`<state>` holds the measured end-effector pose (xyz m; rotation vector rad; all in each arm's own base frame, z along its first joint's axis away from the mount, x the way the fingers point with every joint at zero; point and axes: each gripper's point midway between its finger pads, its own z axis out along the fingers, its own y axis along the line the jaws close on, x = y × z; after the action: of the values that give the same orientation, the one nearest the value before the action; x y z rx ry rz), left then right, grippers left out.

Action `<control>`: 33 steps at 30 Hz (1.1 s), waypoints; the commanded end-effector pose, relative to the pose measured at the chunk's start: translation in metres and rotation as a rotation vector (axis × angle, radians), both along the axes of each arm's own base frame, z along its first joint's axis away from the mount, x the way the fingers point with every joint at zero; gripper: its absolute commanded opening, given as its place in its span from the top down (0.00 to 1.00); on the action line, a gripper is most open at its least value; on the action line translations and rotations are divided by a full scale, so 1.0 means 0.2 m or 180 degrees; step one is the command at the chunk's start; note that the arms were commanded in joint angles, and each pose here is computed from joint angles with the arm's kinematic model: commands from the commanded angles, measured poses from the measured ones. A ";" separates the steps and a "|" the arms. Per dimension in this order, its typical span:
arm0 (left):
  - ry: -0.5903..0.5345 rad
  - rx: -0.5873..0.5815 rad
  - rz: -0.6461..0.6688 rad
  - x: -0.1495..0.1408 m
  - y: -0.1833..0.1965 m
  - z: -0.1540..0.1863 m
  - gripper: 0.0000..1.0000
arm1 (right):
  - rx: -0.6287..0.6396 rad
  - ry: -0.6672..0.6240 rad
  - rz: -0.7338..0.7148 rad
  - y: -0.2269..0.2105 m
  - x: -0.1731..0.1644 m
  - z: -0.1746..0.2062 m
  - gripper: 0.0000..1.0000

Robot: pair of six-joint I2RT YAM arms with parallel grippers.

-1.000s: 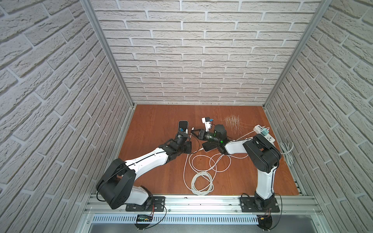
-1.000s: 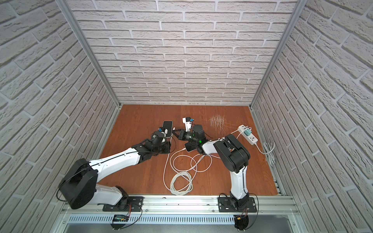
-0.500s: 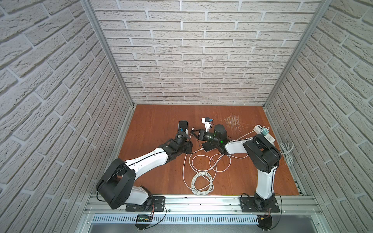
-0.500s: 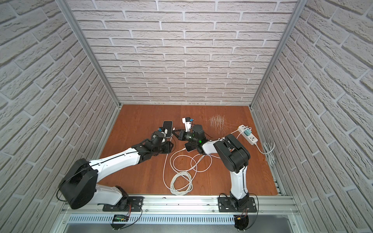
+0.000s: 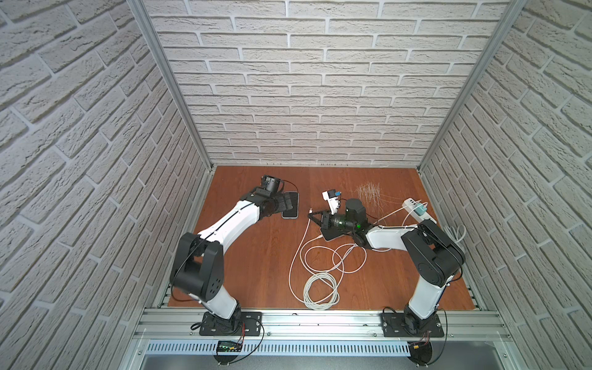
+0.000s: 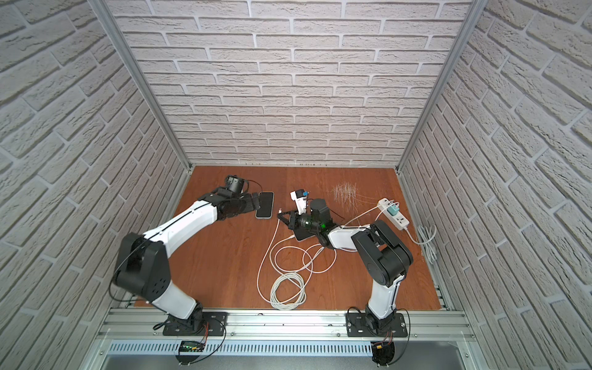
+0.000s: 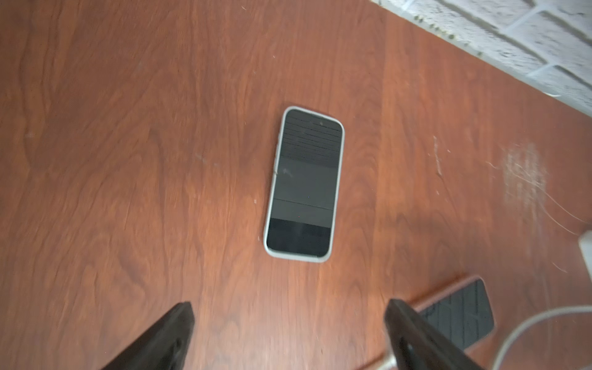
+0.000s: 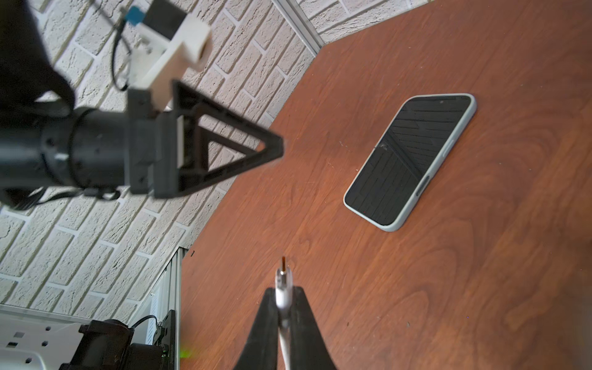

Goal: Plug the charging cable into the phone
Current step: Pick up the charging cable from the center of the board, then pick up the phone at the center of the board.

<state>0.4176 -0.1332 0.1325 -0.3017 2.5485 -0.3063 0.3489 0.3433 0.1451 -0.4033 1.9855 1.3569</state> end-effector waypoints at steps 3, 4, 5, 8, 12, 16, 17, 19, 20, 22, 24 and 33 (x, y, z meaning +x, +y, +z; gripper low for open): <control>0.0780 0.0273 -0.0284 0.04 -0.03 -0.22 0.02 | 0.0022 -0.0078 0.0041 -0.01 -0.01 0.02 0.96; 0.0877 0.0340 -0.0278 0.06 -0.03 -0.26 0.02 | 0.0019 -0.0076 0.0031 -0.01 -0.01 0.02 0.96; 0.0922 0.0351 -0.0309 0.10 -0.05 -0.27 0.02 | 0.0015 -0.0063 0.0023 -0.01 0.00 0.02 0.96; 0.1037 0.0387 -0.0368 0.16 -0.08 -0.34 0.02 | 0.0016 -0.0051 0.0020 -0.01 0.00 0.01 0.96; 0.1069 0.0365 -0.0409 0.21 -0.12 -0.40 0.02 | 0.0021 -0.0038 0.0032 -0.01 0.00 0.01 0.96; 0.1102 0.0403 -0.0468 0.24 -0.16 -0.45 0.02 | 0.0015 -0.0023 0.0032 -0.01 0.00 0.00 0.97; 0.1116 0.0445 -0.0490 0.24 -0.17 -0.46 0.02 | 0.0017 -0.0017 0.0030 -0.01 0.01 0.00 0.97; 0.1107 0.0528 -0.0528 0.25 -0.19 -0.48 0.02 | 0.0013 -0.0007 0.0033 -0.01 0.01 -0.01 0.96; 0.1118 0.0538 -0.0544 0.25 -0.20 -0.49 0.02 | 0.0011 -0.0004 0.0035 -0.01 0.01 -0.01 0.96; 0.1124 0.0553 -0.0562 0.27 -0.22 -0.50 0.02 | 0.0011 -0.0006 0.0035 -0.01 0.01 -0.01 0.96; 0.1126 0.0621 -0.0554 0.28 -0.23 -0.51 0.02 | 0.0010 0.0000 0.0034 -0.01 0.01 -0.01 0.96; 0.1337 0.1036 -0.0418 0.27 -0.15 -0.59 0.02 | 0.0016 0.0006 0.0042 0.00 0.00 -0.01 0.96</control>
<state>0.4805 -0.1798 0.0280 -0.0693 2.9292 0.0074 0.3497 0.3414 0.1359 -0.3942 2.0161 1.3560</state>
